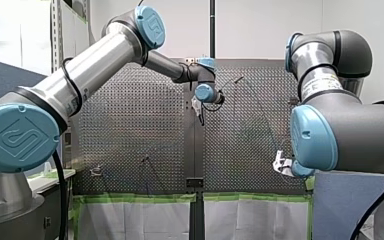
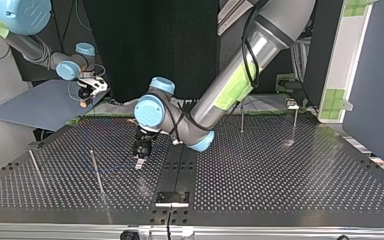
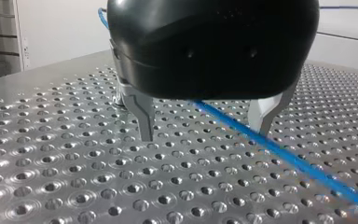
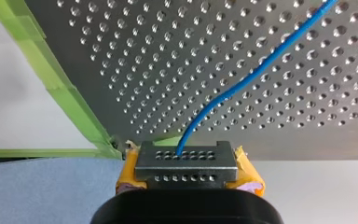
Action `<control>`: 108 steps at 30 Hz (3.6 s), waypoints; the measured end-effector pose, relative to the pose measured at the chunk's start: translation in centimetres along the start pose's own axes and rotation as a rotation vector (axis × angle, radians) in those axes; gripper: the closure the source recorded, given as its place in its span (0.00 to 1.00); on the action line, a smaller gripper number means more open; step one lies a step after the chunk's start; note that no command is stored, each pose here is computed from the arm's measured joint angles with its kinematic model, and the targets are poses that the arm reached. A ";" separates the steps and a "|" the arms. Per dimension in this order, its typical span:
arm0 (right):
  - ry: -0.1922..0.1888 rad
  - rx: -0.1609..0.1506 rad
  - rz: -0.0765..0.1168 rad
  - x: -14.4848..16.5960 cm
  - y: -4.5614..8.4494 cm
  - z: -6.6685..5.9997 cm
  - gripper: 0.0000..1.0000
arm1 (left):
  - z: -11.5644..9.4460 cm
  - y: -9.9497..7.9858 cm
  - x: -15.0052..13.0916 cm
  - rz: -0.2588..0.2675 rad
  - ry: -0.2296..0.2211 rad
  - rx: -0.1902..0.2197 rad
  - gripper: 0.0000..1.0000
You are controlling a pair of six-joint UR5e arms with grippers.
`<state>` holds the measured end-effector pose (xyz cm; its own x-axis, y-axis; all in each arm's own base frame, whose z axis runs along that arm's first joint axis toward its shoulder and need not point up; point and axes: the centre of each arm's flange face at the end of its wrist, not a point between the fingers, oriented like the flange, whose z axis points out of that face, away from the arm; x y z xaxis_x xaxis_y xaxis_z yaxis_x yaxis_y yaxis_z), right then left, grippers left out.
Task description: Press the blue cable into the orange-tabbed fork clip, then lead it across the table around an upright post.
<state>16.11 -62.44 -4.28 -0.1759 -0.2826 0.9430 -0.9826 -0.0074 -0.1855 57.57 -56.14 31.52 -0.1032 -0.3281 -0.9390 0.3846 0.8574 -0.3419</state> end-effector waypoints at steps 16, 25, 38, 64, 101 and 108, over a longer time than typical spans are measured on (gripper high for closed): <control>-0.029 -0.080 0.005 -4.0 2.3 0.1 1.00 | 0.0 0.0 0.0 0.000 0.000 -0.001 0.00; 0.000 -0.088 0.013 -5.7 3.3 0.7 1.00 | 0.0 0.0 0.0 0.001 0.002 -0.001 0.00; 0.088 -0.055 0.014 -4.0 3.4 2.7 1.00 | 0.0 0.0 0.0 0.001 0.002 0.000 0.00; 0.124 -0.042 0.018 -3.2 4.1 3.6 1.00 | -0.7 0.9 0.5 0.014 0.070 -0.029 0.00; 0.078 -0.050 0.023 -3.8 4.1 3.2 1.00 | -5.8 2.7 1.1 -0.109 0.180 -0.049 0.00; 0.055 -0.050 0.019 -4.1 3.8 2.9 1.00 | -7.0 2.7 1.0 -0.081 0.220 -0.086 0.00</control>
<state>13.27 -64.11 -9.67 -0.1962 -0.2291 0.9534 -0.9806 0.0456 -0.1908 52.07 -51.35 29.43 -0.3317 -0.3113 -0.8906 0.2886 0.8653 -0.4099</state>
